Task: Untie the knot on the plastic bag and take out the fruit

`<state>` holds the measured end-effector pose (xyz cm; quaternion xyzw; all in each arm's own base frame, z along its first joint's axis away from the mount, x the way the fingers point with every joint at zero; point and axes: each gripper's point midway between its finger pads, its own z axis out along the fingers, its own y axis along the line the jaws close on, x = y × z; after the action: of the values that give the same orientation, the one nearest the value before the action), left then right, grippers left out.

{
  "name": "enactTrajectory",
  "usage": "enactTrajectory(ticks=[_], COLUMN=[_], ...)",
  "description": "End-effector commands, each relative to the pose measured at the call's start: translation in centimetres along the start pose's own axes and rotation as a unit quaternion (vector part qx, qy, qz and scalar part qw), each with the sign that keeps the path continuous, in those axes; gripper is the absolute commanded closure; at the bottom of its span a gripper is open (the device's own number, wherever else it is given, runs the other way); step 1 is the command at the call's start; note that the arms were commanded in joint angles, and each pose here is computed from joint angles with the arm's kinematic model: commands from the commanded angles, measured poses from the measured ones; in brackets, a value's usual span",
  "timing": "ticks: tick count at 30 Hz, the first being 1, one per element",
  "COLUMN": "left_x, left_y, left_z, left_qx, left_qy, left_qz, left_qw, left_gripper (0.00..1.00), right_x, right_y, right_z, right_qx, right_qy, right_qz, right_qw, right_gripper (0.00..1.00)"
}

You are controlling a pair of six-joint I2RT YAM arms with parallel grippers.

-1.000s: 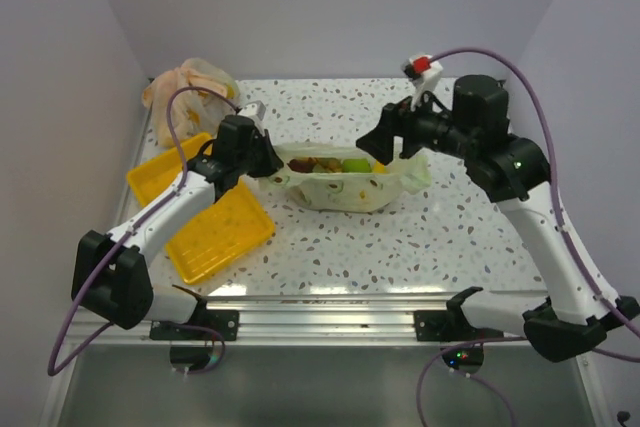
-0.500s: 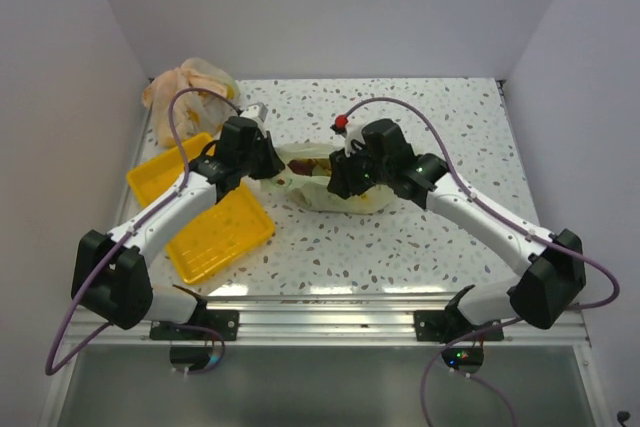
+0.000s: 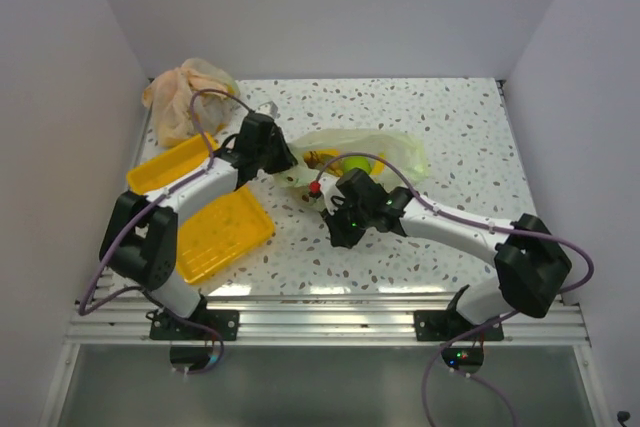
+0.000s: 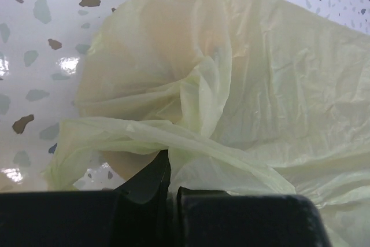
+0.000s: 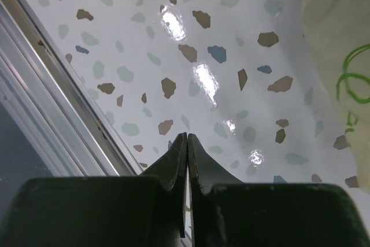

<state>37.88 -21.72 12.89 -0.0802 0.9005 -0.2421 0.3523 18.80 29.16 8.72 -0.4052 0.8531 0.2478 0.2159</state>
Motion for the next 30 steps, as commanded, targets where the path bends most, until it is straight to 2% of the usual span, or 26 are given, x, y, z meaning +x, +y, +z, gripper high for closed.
enactTrajectory(ticks=[1, 4, 7, 8, 10, 11, 13, 14, 17, 19, 27, 30], left_x=[-3.1, -3.6, -4.4, -4.6, -5.6, -5.7, -6.4, -6.5, -7.6, -8.2, -9.3, -9.0], left_y=[-3.6, -4.1, -4.2, -3.7, -3.7, -3.4, -3.4, -3.4, -3.0, -3.2, -4.8, -5.8], left_z=[1.4, 1.5, 0.3, -0.1, -1.6, -2.1, -3.6, -4.2, -6.2, -7.6, -11.9, -13.1], left_qx=[0.062, 0.069, 0.065, 0.053, 0.047, 0.036, 0.032, 0.03, 0.007, 0.005, 0.022, 0.049], left_qy=[-0.04, -0.041, -0.058, -0.061, -0.079, -0.082, -0.097, -0.094, -0.111, -0.12, -0.128, -0.131], left_qz=[-0.023, -0.008, 0.023, 0.031, 0.055, 0.063, 0.08, 0.087, 0.104, 0.113, 0.119, 0.113], left_qw=[0.997, 0.997, 0.996, 0.996, 0.994, 0.994, 0.992, 0.991, 0.988, 0.986, 0.984, 0.984], left_gripper=[0.93, 0.83, 0.7, 0.62, 0.53, 0.43, 0.3, 0.19, 0.07, 0.05, 0.05, 0.08], right_x=[0.4, -0.8, -3.4, -3.8, -6.1, -6.3, -8.3, -8.5, -10.5, -12.2, -16.1, -17.1], right_y=[-0.2, 0.1, 0.4, 0.4, 0.8, 0.7, 1.1, 0.9, 1.1, 1.3, 1.7, 0.7], right_z=[0.0, -0.9, -3.3, -4.1, -6.3, -7.1, -9.2, -9.9, -12.6, -14.5, -18.2, -18.5], right_qx=[-0.005, -0.003, 0.009, 0.015, 0.024, 0.032, 0.039, 0.05, 0.066, 0.077, 0.094, 0.124], right_qy=[0.003, -0.011, -0.046, -0.049, -0.082, -0.082, -0.111, -0.112, -0.144, -0.17, -0.217, -0.233], right_qz=[-0.012, -0.014, -0.02, -0.022, -0.032, -0.034, -0.043, -0.044, -0.051, -0.055, -0.08, -0.083], right_qw=[1.0, 1.0, 0.999, 0.998, 0.996, 0.996, 0.992, 0.991, 0.986, 0.981, 0.968, 0.961], right_gripper=[0.99, 0.94, 0.73, 0.55, 0.4, 0.29, 0.22, 0.17, 0.16, 0.15, 0.13, 0.11])
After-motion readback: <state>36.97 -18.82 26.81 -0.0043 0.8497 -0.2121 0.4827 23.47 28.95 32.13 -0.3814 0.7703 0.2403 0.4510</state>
